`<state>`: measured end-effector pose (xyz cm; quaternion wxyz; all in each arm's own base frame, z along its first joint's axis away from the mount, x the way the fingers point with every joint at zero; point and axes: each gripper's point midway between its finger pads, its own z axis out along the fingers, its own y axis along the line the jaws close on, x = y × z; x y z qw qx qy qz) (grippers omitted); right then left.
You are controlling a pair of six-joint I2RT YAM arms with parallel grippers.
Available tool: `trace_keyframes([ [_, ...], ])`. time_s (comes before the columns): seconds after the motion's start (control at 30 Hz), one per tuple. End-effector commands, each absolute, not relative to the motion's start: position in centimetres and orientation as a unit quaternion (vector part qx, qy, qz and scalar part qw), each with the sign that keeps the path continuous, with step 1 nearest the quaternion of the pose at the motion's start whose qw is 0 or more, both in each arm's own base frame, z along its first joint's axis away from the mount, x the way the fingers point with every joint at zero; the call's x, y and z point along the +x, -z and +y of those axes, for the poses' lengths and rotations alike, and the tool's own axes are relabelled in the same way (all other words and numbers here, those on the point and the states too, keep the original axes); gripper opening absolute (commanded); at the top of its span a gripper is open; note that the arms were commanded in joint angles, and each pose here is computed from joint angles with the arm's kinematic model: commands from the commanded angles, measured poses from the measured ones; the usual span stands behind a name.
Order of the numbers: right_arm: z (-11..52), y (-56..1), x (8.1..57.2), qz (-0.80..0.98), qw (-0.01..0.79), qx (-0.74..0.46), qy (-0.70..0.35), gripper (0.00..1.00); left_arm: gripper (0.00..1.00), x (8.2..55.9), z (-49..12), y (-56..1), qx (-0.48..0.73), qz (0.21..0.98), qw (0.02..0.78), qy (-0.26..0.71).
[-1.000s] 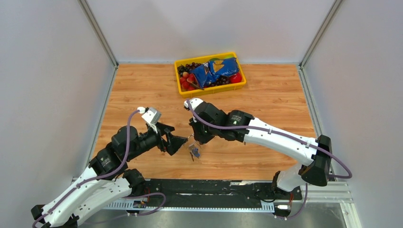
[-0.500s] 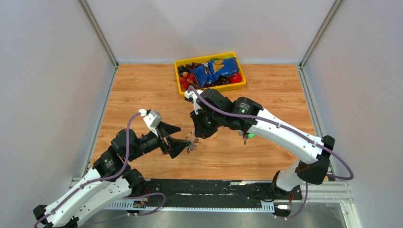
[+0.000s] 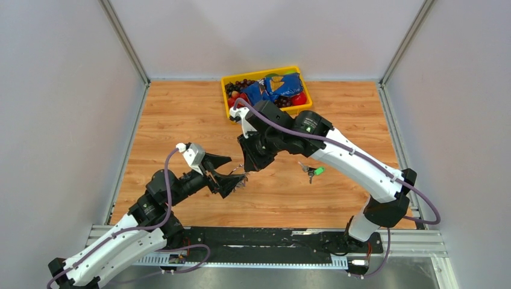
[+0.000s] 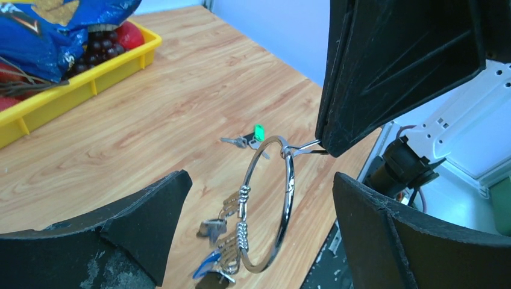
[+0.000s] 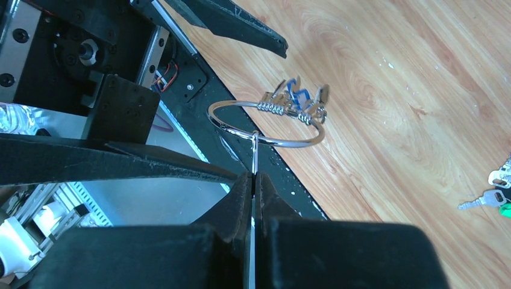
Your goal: Put the keys on the keyring
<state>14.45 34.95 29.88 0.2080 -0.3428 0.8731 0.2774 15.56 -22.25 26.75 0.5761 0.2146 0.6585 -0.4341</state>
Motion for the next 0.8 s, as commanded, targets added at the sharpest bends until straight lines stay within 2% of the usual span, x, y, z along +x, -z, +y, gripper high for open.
trace_keyframes([
  [0.0,34.6,-31.9,14.4,0.871,0.209,-0.331,-0.297,0.00,0.98,16.1,-22.4,-28.8,0.222,0.605,0.627,0.437],
  [0.37,35.1,-32.1,13.4,0.866,0.187,-0.337,-0.319,0.00,0.94,16.5,-22.9,-29.1,0.229,0.552,0.670,0.440],
  [0.77,35.8,-32.7,13.0,0.864,0.177,-0.330,-0.335,0.00,0.90,17.3,-23.7,-28.3,0.243,0.538,0.686,0.425],
])
